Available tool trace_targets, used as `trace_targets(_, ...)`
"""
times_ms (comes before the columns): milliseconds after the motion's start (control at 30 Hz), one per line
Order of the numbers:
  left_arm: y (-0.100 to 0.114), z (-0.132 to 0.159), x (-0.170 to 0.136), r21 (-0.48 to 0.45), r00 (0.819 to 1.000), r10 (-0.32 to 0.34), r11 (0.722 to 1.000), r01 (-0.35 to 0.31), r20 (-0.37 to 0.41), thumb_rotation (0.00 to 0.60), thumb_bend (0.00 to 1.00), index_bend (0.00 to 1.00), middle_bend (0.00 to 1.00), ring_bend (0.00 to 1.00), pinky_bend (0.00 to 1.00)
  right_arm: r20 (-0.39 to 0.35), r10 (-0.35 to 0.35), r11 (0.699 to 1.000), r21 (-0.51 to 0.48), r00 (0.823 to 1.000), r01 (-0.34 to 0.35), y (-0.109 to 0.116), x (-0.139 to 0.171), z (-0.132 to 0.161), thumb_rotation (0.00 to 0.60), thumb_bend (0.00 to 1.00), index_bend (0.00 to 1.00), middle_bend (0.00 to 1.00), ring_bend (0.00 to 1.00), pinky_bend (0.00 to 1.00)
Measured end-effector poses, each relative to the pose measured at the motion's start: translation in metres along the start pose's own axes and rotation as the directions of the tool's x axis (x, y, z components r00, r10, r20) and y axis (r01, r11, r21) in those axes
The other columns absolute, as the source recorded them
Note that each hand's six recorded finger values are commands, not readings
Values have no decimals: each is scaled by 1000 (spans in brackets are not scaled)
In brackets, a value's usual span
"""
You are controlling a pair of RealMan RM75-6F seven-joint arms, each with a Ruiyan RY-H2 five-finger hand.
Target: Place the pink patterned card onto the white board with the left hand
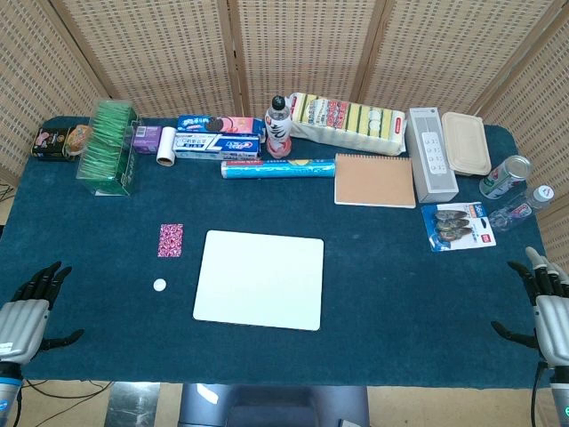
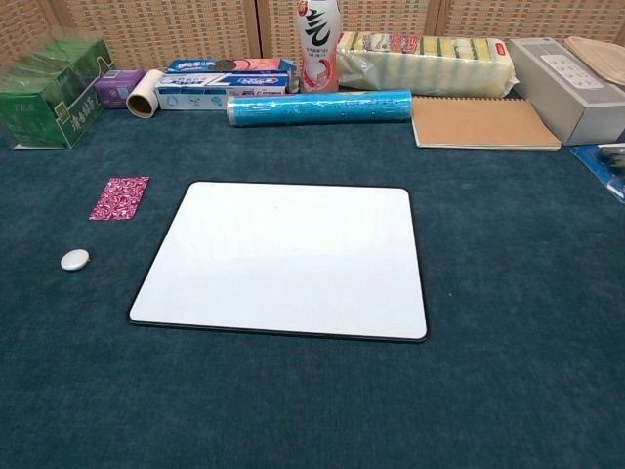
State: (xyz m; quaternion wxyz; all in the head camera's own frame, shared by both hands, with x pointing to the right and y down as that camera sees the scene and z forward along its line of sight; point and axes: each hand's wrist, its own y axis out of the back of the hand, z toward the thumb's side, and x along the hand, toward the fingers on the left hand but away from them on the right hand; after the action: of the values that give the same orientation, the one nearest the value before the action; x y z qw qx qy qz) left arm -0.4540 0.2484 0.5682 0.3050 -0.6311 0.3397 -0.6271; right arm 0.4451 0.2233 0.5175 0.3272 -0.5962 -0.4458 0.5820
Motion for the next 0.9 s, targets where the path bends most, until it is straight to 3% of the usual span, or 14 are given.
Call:
trace_targets(133, 0, -2, 0, 33, 1000, 2, 999, -1, -6, 600, 92, 0, 0, 0, 3, 0, -1, 1000, 0, 1000, 1, 0, 0, 0, 600, 67, 151, 0, 0, 0)
trace_targets(500, 0, 7, 17, 16, 998, -35, 999, 35, 45, 600, 92, 0, 0, 0, 0, 12, -10, 1000, 2, 1000, 10, 2, 0, -1, 600, 67, 151, 0, 0, 0)
trace_targets(700, 15, 31, 65, 17, 988, -94, 996, 92, 119, 600, 92, 0, 0, 0, 0, 18, -6, 1000, -17, 1000, 6, 3, -2, -4, 600, 67, 151, 0, 0, 0)
trace_targets(900, 31, 55, 118, 23, 982, -136, 991, 134, 128, 600, 92, 0, 0, 0, 0, 30, 4, 999, -32, 1000, -3, 3, -5, -8, 600, 67, 151, 0, 0, 0)
